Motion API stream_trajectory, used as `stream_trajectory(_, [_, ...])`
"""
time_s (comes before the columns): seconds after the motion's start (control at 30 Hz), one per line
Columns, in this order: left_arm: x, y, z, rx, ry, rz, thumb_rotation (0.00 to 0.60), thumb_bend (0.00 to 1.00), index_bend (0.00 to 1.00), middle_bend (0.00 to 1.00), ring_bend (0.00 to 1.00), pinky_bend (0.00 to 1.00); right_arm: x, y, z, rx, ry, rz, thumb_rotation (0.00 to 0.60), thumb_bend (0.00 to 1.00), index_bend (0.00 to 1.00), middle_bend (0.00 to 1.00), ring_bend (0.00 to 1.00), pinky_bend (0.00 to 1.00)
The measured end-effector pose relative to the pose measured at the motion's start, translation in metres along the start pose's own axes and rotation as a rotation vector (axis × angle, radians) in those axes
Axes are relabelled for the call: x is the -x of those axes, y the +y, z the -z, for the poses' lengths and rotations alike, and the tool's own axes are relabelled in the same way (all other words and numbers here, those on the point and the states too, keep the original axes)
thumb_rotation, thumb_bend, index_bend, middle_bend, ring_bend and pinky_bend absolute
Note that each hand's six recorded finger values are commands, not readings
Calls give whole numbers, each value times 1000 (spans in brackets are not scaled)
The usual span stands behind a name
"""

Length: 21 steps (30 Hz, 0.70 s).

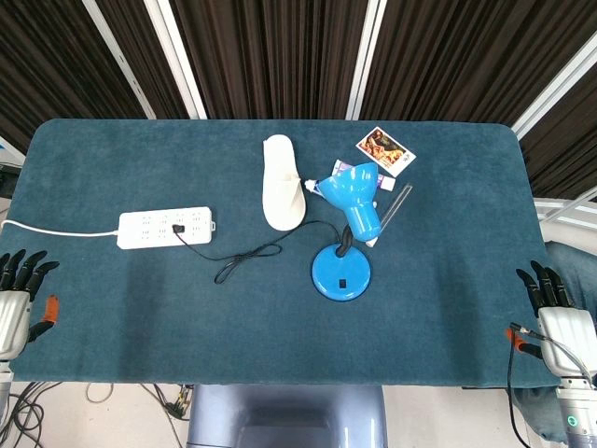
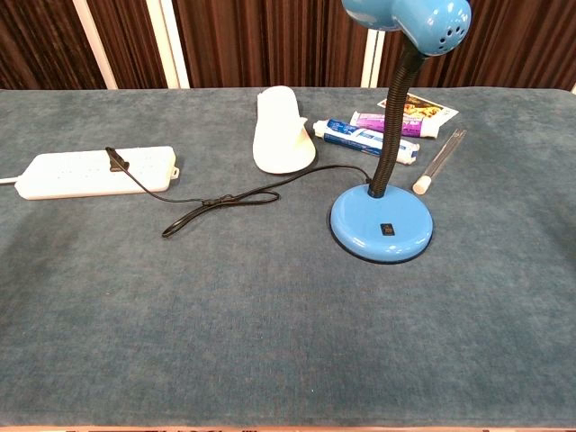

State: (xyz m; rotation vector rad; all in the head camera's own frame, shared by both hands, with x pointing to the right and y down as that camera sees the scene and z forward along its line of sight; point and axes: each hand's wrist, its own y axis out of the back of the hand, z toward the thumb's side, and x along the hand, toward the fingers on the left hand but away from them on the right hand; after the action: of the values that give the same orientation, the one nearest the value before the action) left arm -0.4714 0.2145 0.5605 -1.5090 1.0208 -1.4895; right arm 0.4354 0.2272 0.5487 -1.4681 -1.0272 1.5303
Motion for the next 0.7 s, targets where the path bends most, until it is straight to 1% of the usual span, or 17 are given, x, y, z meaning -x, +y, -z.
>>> stream_trajectory(0.33, [1, 2, 3, 2, 13, -9, 600, 529, 214, 103, 10, 0, 0, -2, -2, -2, 4, -7, 600, 204, 122, 64, 58, 1000])
stream_trajectory(0.6, [1, 2, 2, 3, 14, -9, 600, 530, 214, 103, 10, 0, -1, -1, -5, 63, 13, -6, 600, 204, 122, 65, 58, 1000])
stream_trajectory(0.7, [1, 2, 2, 7, 14, -14, 600, 529, 214, 103, 10, 0, -1, -2, -5, 64, 18, -19, 600, 204, 122, 64, 58, 1000])
